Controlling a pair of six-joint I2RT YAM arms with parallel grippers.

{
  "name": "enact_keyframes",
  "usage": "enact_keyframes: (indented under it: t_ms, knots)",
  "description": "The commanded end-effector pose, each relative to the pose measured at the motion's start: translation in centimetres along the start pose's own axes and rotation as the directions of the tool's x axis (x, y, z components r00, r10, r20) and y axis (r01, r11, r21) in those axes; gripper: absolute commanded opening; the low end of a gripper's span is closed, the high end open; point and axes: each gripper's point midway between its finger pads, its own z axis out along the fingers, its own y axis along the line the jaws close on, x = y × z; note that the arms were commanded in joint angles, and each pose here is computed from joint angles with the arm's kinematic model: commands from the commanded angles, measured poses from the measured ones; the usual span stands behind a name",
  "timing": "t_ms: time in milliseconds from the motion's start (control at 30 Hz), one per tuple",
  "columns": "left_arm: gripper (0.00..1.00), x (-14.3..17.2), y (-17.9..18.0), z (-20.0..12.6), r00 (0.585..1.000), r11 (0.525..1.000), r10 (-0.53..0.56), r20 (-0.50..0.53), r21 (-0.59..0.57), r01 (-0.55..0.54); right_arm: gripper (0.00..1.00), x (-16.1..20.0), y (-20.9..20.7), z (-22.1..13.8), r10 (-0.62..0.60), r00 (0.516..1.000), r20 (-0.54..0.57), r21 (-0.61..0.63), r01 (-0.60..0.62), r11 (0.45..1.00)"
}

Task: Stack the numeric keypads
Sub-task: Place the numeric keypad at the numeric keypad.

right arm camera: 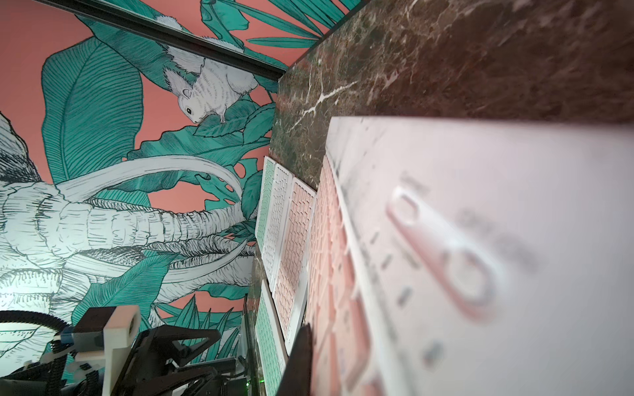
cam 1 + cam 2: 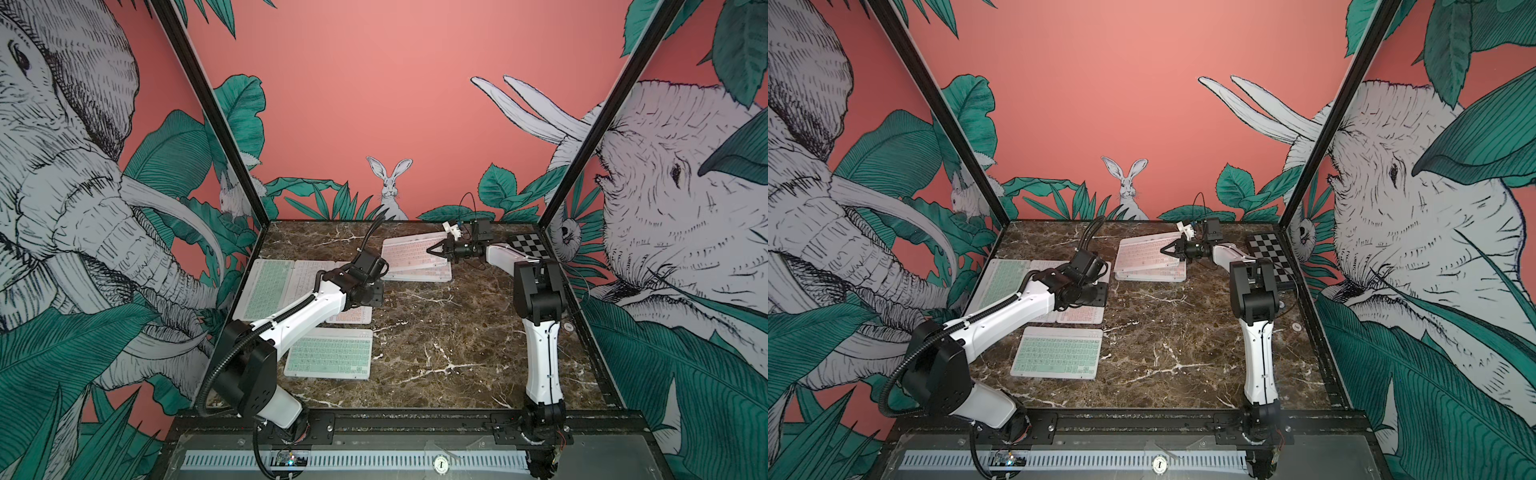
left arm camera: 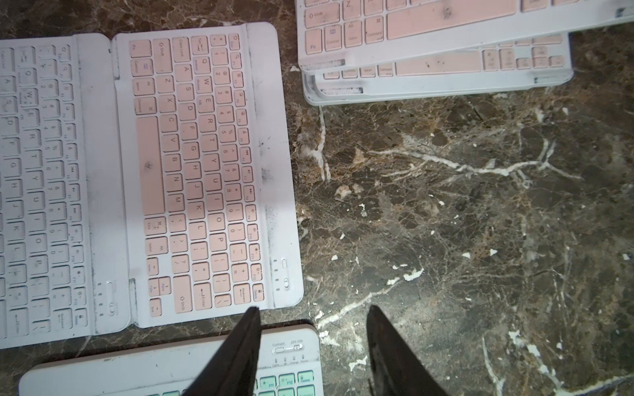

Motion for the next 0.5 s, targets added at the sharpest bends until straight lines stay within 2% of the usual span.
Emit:
enact_keyframes:
  t_ms: [0,333,467]
  knots:
    - [0.52,-0.4,0.2,-0.4,1.0,1.0,-0.003,-0.003,-0.008,0.003,0.0,0.0,1.0,-0.6,-0.025,0.999,-0.025,-0.066,0.023,0.998]
    - [0.52,0.0,-0.2,0.6,1.0,1.0,-0.013,-0.025,0.008,0.013,0.0,0.6,-0.6,-1.9,0.019,0.999,-0.034,-0.064,-0.021,0.998]
    - [0.52,0.1,-0.4,0.9,0.999,1.0,-0.012,-0.036,0.013,0.013,0.0,1.7,-1.8,-1.8,0.028,0.997,-0.076,-0.014,-0.029,0.999]
